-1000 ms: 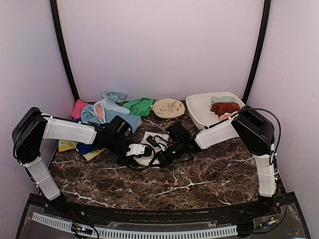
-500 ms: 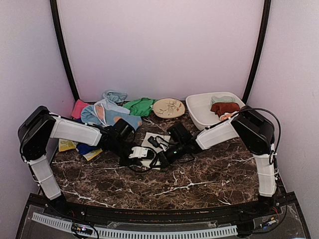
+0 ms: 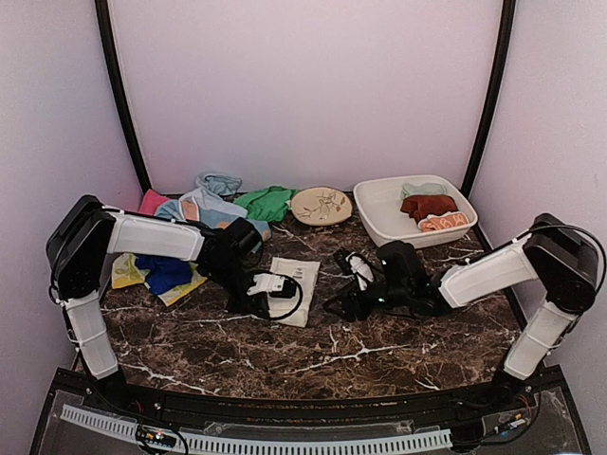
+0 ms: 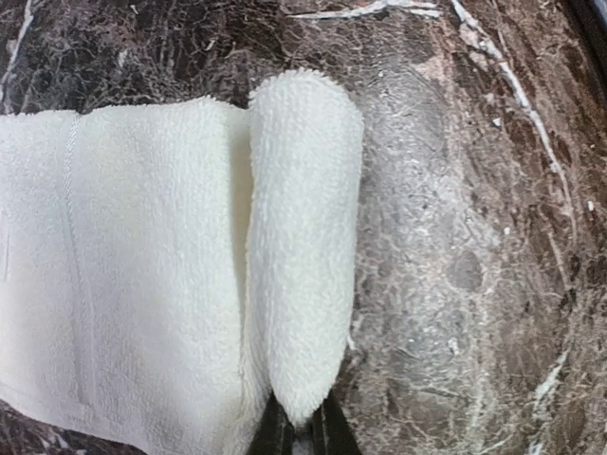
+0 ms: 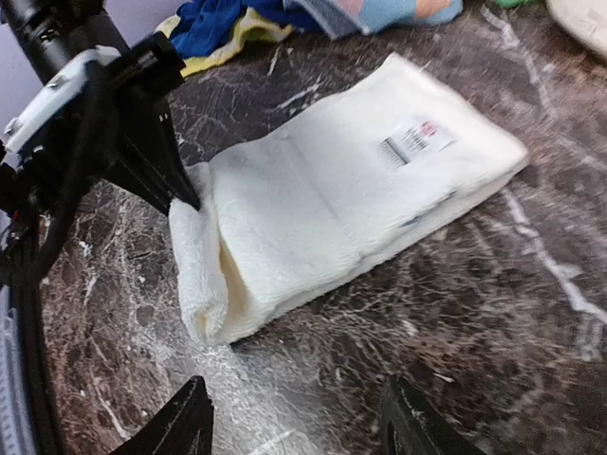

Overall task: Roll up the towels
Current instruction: Roll the towel at the center of the board.

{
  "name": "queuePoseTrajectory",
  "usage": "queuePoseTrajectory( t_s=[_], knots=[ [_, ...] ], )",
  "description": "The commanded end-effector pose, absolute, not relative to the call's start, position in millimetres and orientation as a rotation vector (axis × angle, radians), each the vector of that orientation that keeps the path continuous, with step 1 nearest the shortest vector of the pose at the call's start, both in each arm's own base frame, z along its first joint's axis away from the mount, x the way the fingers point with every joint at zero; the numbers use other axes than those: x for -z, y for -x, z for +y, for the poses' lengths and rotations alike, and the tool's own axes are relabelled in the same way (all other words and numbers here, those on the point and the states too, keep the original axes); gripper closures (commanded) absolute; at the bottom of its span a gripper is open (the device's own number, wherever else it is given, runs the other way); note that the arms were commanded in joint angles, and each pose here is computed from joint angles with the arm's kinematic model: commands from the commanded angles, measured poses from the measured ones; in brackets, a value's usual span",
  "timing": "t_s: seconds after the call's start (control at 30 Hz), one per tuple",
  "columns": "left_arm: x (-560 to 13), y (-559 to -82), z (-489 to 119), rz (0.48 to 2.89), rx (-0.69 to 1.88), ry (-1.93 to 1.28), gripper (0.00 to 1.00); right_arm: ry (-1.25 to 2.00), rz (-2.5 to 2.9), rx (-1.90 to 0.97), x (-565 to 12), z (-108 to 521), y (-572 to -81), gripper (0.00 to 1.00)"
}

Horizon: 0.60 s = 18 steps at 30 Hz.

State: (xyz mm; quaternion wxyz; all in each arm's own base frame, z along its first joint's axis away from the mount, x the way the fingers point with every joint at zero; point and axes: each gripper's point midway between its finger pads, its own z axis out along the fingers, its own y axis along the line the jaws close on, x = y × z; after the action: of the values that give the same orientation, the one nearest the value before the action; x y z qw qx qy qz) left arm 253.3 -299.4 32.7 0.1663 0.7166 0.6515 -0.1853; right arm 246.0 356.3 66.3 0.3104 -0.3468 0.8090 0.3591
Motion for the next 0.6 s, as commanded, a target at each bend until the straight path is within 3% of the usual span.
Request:
queuePoseTrajectory(
  t_s=[0.0, 0.3, 0.57],
  knots=[
    [-40, -217, -288, 2.089, 0.85, -2.015, 1.0, 0.941, 1.813, -0.663, -109, 343, -250, 0.39],
    [-35, -222, -284, 2.283, 1.082, -1.885, 1.0, 1.386, 1.461, -0.177, -106, 392, -172, 0.39],
    [-25, -227, -283, 2.341, 1.091, -1.898, 1.0, 1.614, 1.25, -0.041, -74, 452, -177, 0.4]
  ],
)
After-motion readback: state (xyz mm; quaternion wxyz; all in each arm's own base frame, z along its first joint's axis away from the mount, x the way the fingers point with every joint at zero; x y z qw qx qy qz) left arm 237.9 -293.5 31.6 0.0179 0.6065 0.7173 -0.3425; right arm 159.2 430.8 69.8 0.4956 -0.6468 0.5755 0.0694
